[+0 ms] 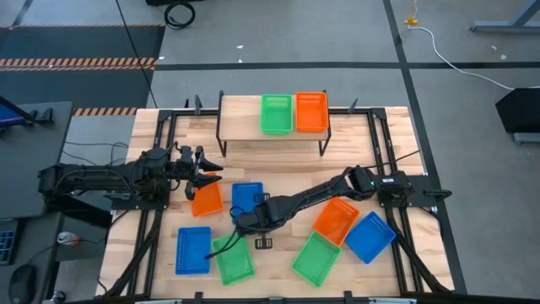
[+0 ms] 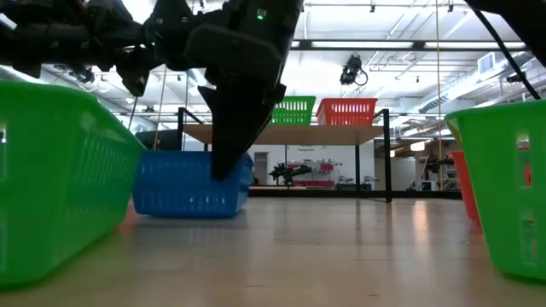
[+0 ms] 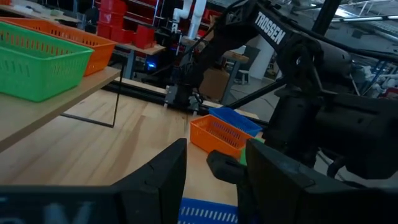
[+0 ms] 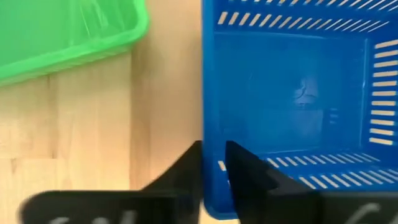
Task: Stack baskets on shelf by color
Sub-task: Put the middle blue bin on the shelf
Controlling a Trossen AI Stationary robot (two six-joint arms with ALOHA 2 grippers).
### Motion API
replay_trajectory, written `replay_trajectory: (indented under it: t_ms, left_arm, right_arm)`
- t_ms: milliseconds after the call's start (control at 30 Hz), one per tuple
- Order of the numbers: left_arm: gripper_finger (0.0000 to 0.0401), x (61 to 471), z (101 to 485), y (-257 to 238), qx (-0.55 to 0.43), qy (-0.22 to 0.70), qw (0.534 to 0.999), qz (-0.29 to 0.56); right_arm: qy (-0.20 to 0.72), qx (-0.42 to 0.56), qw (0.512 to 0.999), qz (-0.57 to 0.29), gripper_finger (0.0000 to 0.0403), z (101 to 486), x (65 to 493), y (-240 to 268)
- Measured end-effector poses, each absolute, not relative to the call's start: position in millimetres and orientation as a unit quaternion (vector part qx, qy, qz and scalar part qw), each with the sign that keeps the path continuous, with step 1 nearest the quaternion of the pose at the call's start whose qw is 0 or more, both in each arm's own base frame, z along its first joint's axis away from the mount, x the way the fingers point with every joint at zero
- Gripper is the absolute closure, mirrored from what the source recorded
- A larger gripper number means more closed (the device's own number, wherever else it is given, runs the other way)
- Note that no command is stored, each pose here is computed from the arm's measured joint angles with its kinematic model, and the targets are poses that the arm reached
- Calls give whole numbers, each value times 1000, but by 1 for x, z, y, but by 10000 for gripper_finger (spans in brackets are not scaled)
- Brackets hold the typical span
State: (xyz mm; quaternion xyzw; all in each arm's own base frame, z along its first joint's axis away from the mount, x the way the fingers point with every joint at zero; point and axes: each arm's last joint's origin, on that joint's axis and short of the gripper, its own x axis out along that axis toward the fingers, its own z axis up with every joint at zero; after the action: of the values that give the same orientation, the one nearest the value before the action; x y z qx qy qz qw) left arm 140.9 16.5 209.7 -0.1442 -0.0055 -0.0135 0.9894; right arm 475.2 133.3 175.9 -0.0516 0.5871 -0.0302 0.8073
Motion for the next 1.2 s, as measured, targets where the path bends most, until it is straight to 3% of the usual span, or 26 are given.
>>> replay_trajectory:
  t_ms: [67, 133, 633, 967, 1200]
  left_arm:
    - [229, 141, 210, 17, -144, -6, 989, -13]
    - [229, 141, 210, 17, -144, -6, 989, -14]
    - [229, 141, 213, 17, -121, -23, 992, -16]
    - [229, 141, 216, 15, -118, -37, 992, -24]
    - [229, 141, 216, 13, -117, -39, 992, -30]
  right_arm:
    - [587, -56, 807, -28, 376, 176, 476, 131]
    - [587, -61, 807, -30, 389, 177, 477, 129]
    - [573, -144, 802, -82, 390, 248, 468, 114]
    - [514, -171, 830, -131, 390, 298, 465, 65]
    - [505, -188, 830, -143, 390, 310, 468, 21]
